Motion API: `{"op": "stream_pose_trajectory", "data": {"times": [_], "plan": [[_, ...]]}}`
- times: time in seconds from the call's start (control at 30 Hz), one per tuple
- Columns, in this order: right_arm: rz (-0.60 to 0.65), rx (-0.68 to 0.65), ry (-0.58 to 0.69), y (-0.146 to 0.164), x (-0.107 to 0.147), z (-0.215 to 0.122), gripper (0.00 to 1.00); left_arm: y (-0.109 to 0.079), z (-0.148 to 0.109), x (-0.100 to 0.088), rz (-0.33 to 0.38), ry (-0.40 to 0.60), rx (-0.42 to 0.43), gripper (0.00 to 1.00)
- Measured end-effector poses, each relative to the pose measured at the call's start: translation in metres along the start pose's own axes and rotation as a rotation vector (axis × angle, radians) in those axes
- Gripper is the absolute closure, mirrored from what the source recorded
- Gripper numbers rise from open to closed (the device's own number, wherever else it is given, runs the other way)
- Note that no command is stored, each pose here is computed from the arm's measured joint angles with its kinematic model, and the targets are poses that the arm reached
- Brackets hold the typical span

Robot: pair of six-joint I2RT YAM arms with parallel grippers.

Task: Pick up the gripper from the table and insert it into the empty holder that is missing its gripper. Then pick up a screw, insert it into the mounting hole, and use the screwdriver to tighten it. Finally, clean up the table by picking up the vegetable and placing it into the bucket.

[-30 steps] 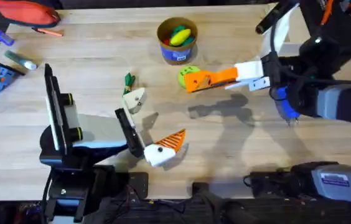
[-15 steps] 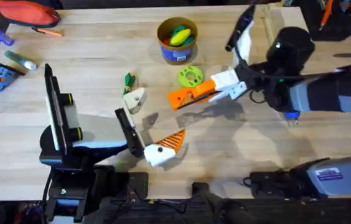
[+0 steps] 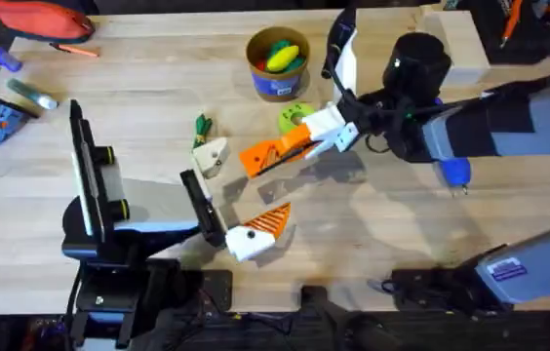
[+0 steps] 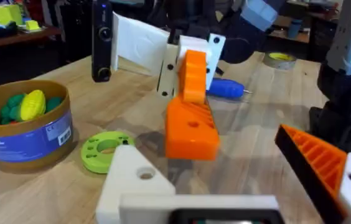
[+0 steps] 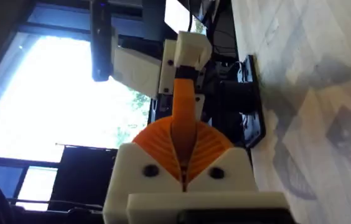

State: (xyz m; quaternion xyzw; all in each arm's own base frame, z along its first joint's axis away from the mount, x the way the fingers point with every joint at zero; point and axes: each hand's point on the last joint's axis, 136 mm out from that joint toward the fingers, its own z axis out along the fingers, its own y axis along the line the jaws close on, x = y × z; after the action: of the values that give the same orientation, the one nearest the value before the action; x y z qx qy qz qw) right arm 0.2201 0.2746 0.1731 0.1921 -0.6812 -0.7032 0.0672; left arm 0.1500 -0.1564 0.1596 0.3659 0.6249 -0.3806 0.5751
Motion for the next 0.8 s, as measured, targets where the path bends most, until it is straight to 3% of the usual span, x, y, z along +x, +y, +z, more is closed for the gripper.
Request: {"op": "stream_pose_trajectory", "data": {"times": [0.13, 0.23, 0.8], "plan": [[-0.01, -0.001, 0.006, 0.006, -0.006, 0.002, 0.992, 0.0, 0.0, 0.0, 0.0, 0.0, 0.0, 0.015], [0.078, 0.0, 0.01, 0.001, -0.005, 0.003, 0.992, 0.0, 0.0, 0.0, 0.0, 0.0, 0.0, 0.015], [0.065, -0.001, 0.028, -0.013, -0.001, 0.011, 0.992, 0.0, 0.0, 0.0, 0.0, 0.0, 0.0, 0.015]]}}
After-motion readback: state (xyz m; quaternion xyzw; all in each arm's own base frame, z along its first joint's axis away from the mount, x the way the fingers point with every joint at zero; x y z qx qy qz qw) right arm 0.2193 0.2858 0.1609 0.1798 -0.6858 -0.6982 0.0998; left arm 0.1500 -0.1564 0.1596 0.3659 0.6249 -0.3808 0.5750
